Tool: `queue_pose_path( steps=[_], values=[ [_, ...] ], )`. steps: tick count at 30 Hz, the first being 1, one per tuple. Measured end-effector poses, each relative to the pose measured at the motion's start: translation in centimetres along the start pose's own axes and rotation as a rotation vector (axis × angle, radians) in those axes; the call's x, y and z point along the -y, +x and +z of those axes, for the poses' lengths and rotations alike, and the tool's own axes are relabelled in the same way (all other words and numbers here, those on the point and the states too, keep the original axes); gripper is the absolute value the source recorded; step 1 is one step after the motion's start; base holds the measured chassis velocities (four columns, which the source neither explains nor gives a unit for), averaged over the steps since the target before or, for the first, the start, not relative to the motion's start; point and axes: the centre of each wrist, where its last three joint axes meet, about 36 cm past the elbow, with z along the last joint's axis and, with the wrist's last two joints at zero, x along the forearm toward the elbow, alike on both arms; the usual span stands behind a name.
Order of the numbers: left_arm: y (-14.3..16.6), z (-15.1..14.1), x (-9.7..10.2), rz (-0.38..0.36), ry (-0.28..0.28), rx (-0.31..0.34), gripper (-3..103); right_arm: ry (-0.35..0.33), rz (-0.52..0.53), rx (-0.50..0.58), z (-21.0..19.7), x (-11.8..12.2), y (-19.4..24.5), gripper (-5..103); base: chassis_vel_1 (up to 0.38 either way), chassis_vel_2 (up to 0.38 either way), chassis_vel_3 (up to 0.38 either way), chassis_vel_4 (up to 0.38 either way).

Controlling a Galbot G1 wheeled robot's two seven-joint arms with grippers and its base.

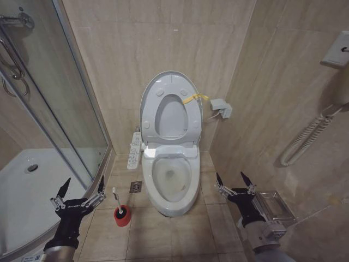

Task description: Open the toilet lid, clean the toilet bowl with a toilet brush, close the toilet lid, and flush.

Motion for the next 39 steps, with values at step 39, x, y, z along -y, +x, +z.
queue_pose_path(
  steps=[39],
  values=[
    [-2.0,11.7,1.0,-0.005,0.060,-0.350,100,-0.001,0.000,-0.001,0.0,0.0,0.0,100,0.000,0.000,0.000,0.000]
  ],
)
